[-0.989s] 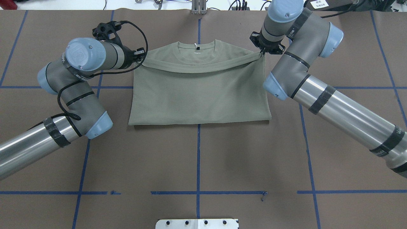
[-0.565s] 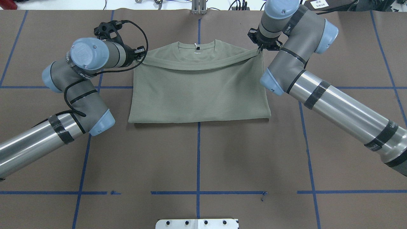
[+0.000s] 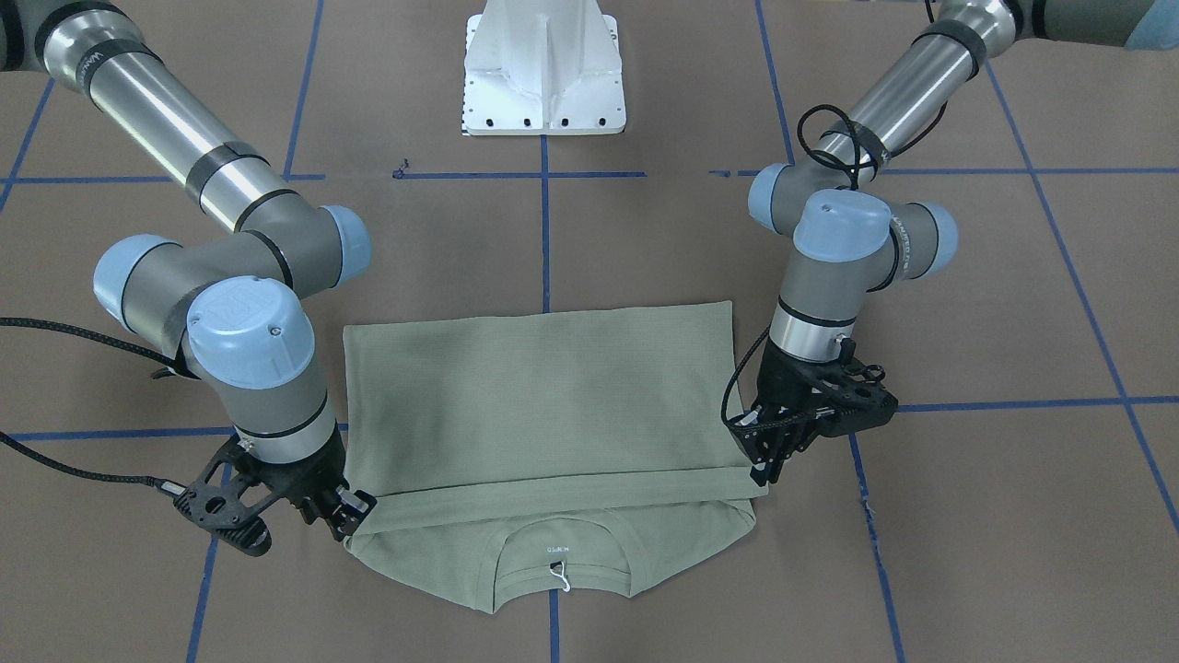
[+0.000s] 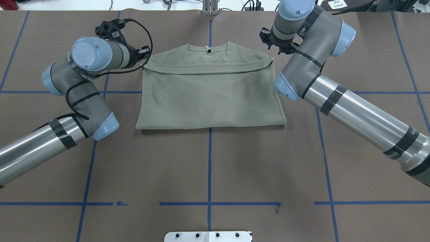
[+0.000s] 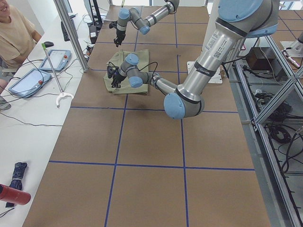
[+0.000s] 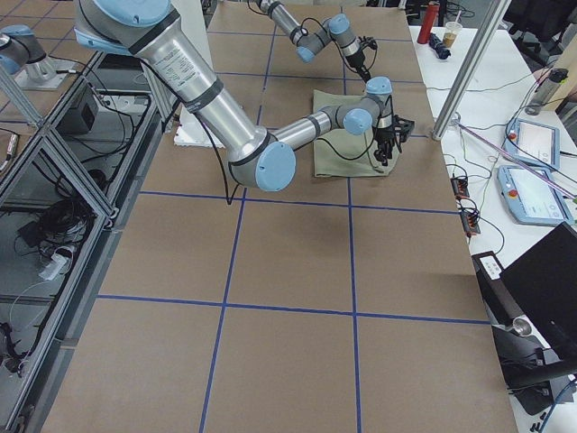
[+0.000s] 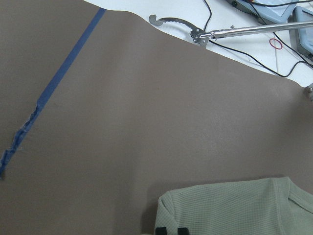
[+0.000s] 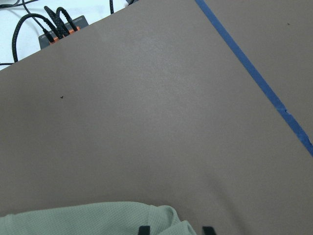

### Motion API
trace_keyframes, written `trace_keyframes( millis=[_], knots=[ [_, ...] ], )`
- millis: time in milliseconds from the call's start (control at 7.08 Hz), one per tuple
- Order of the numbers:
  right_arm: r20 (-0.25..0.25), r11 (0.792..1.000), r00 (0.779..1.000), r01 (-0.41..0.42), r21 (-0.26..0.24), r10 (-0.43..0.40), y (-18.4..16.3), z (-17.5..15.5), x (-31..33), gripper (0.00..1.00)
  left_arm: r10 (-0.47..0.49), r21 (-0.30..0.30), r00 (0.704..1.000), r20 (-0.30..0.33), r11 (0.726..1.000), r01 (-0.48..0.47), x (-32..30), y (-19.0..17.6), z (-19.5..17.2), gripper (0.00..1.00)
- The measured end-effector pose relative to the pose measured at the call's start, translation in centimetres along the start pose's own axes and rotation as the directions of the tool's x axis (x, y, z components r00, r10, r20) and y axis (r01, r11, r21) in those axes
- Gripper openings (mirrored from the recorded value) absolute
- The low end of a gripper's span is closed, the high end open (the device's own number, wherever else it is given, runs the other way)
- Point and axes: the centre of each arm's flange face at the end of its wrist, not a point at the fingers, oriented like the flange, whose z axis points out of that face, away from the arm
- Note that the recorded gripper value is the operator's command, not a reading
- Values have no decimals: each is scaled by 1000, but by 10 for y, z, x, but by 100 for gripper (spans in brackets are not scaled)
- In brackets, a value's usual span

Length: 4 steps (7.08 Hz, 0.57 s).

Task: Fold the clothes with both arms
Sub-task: 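Lay the hem near the collar and open both grippers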

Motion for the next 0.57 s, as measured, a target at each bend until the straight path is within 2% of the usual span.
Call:
trace_keyframes(
  millis=[283,565],
  knots=[
    [66,1000,998,7,0,-7,17,-34,23,67,-9,8,999,-32,1000,9,4,-14,-14,39],
    [137,999,990,-16,-33,21,73,-73,91,74,-22,-63,997,-68,998,18,-2,-27,-33,38]
  ],
)
